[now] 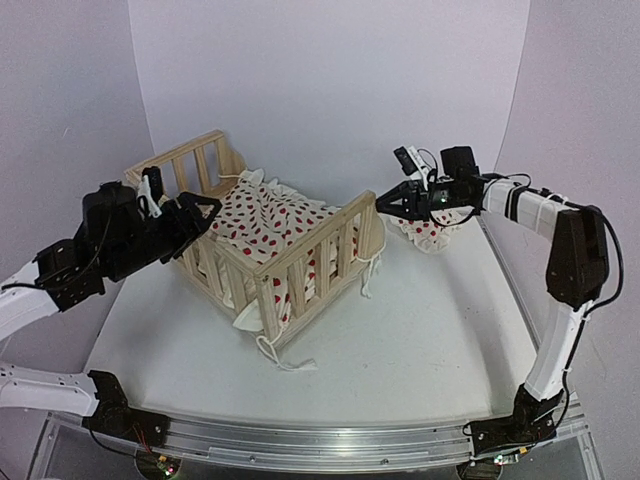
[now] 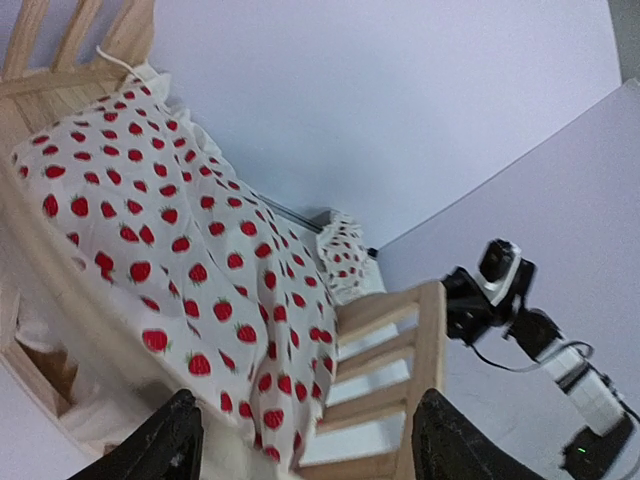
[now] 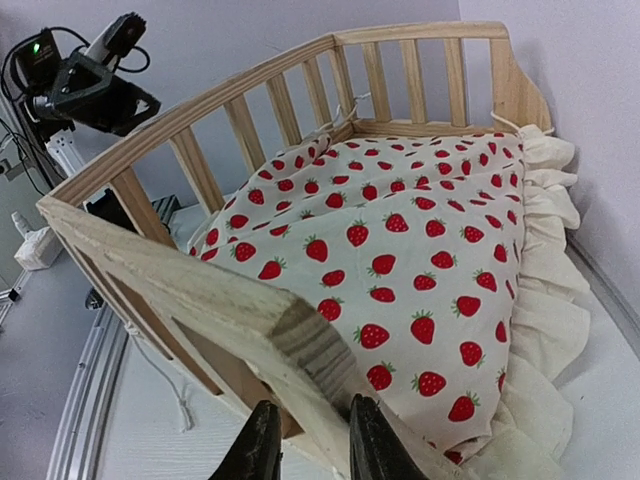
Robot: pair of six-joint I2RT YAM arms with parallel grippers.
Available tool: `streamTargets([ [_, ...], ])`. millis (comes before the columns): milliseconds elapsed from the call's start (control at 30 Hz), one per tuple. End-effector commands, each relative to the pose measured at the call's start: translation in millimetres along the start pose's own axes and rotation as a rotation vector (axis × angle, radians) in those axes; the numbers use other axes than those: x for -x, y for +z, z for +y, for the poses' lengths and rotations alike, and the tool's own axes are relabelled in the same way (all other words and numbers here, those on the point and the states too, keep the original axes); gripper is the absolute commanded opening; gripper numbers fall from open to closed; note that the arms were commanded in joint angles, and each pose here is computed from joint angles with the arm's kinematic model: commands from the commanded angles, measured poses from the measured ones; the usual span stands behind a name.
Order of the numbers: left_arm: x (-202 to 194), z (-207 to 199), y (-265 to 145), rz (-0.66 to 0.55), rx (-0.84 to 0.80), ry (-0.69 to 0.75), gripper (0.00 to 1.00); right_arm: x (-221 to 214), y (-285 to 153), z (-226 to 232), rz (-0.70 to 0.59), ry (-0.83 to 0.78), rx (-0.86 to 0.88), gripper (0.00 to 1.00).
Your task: Set up the pet bed
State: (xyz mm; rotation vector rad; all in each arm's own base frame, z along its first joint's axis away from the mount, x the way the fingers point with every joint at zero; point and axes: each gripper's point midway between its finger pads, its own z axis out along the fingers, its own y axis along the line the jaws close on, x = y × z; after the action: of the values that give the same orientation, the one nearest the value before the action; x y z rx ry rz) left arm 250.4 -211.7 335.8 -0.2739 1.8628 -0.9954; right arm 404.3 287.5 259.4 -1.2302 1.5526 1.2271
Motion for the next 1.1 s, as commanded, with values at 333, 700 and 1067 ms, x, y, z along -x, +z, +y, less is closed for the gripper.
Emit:
streamTargets([
  [333,34,14,30,0.016,0.262,0.326,0.73,-33,53,195,0.096,0.217,-0.112,0.51],
  [700,85,63,-5,0.004,0.396,0.234,0.88,-17,-11,58,0.120,0.024,-0.408,0.98],
  [1067,113,118,34,-0.011,0.443,0.027,0.89,9,15,29,0.012,-0.158,-0.016,0.98],
])
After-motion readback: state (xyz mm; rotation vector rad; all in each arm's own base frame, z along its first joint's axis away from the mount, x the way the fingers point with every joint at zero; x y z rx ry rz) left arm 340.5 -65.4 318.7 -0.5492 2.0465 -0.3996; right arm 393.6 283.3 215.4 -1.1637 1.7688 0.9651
